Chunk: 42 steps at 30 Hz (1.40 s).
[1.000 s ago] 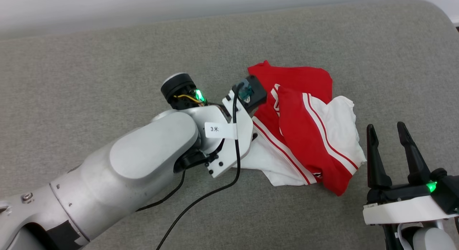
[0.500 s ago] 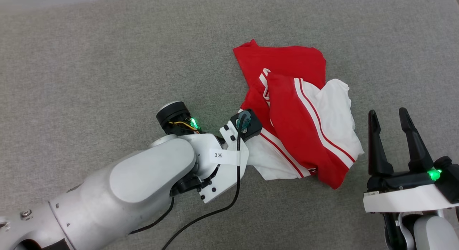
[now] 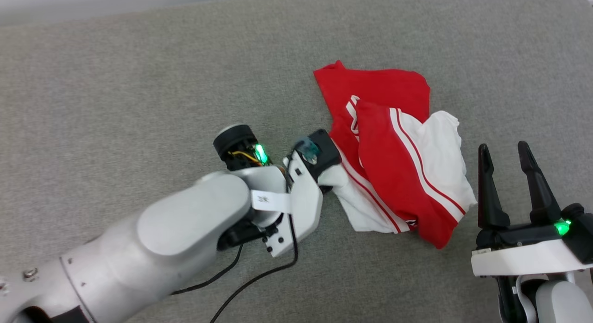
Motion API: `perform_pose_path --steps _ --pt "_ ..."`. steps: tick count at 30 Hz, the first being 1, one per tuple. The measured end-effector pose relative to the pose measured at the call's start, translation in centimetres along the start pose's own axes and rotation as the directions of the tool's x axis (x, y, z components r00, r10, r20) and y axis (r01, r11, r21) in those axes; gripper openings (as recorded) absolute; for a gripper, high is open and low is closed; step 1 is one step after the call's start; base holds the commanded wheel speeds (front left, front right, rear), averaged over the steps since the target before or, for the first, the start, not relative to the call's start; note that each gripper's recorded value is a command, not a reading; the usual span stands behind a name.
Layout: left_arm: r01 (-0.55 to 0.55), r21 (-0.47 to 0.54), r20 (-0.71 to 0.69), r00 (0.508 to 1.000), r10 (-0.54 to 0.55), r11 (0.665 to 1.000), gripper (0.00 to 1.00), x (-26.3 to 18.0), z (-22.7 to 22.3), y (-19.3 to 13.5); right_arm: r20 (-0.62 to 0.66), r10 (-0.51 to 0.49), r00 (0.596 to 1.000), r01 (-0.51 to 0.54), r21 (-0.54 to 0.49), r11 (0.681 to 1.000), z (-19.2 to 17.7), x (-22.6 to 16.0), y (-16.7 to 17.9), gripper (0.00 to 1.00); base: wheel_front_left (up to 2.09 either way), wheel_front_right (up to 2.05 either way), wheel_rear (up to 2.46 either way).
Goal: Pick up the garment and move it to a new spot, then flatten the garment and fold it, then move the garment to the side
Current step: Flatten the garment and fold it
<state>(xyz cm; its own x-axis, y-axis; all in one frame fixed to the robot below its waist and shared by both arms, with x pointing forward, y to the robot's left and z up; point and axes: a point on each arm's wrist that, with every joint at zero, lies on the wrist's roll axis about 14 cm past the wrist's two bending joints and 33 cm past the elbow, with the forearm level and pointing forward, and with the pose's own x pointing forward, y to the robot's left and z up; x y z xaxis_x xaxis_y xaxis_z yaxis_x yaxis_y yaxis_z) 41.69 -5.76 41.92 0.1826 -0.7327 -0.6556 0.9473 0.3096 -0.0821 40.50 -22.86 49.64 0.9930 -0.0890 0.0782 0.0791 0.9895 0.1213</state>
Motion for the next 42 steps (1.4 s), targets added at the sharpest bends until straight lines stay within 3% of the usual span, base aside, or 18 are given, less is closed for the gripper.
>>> perform_pose_path --steps 6,12,15,16,20,28,31,34,38,39,40,41,42 --pt "-0.138 -0.043 0.141 0.980 0.143 0.989 0.00 -5.0 2.2 3.4 0.014 0.034 0.999 -0.034 0.019 0.999 0.5 -0.4 1.2 1.00 0.00 0.00 0.00" --pt "-0.276 -0.178 0.116 0.947 0.298 0.945 0.00 -10.1 -1.1 6.1 0.032 0.065 0.997 -0.066 0.032 0.997 1.1 -0.3 2.4 1.00 0.00 0.00 0.00" --pt "-0.354 -0.253 0.082 0.919 0.385 0.900 0.00 -12.5 -3.3 7.6 0.036 0.075 0.997 -0.076 0.032 0.997 1.2 -0.2 2.7 1.00 0.00 0.00 0.00" --pt "-0.399 -0.305 0.047 0.901 0.432 0.865 0.00 -13.9 -5.0 8.3 0.036 0.078 0.996 -0.079 0.031 0.996 1.2 -0.2 2.8 1.00 0.00 0.00 0.00" --pt "-0.492 -0.391 -0.038 0.853 0.520 0.778 0.00 -16.8 -8.7 10.1 0.032 0.082 0.996 -0.083 0.031 0.996 1.0 -0.2 2.9 1.00 0.00 0.00 0.00" --pt "-0.592 -0.524 -0.215 0.787 0.578 0.613 0.00 -20.1 -16.2 11.2 0.015 0.082 0.997 -0.083 0.024 0.996 0.4 -0.1 2.9 1.00 0.00 0.00 0.00" --pt "-0.640 -0.530 -0.299 0.755 0.584 0.556 0.00 -21.1 -19.3 11.3 0.008 0.082 0.997 -0.082 0.020 0.996 0.2 -0.1 2.9 1.00 0.00 0.00 0.00" --pt "-0.643 -0.558 -0.331 0.752 0.570 0.525 0.00 -20.9 -20.8 10.8 0.005 0.079 0.997 -0.079 0.016 0.997 0.1 -0.1 2.7 1.00 0.00 0.00 0.00" --pt "-0.640 -0.575 -0.315 0.748 0.584 0.510 0.00 -20.5 -21.1 10.7 0.008 0.078 0.997 -0.078 0.011 0.997 0.2 -0.1 2.7 1.00 0.00 0.00 0.00" --pt "-0.640 -0.577 -0.300 0.744 0.597 0.508 0.34 -20.4 -20.8 10.8 0.010 0.080 0.997 -0.080 0.009 0.997 0.3 -0.1 2.7 1.00 0.00 0.00 0.00" --pt "-0.638 -0.578 -0.284 0.741 0.608 0.508 0.89 -20.3 -20.5 10.8 0.013 0.081 0.997 -0.081 0.008 0.997 0.4 -0.1 2.8 1.00 0.00 0.00 0.00" --pt "-0.642 -0.570 -0.259 0.732 0.630 0.512 1.00 -20.3 -20.0 10.9 0.019 0.081 0.997 -0.081 0.007 0.997 0.6 -0.2 2.8 1.00 0.00 0.00 0.00" --pt "-0.648 -0.564 -0.233 0.719 0.654 0.511 1.00 -20.5 -19.5 11.1 0.025 0.080 0.996 -0.081 0.006 0.997 0.9 -0.2 2.7 1.00 0.00 0.00 0.00"
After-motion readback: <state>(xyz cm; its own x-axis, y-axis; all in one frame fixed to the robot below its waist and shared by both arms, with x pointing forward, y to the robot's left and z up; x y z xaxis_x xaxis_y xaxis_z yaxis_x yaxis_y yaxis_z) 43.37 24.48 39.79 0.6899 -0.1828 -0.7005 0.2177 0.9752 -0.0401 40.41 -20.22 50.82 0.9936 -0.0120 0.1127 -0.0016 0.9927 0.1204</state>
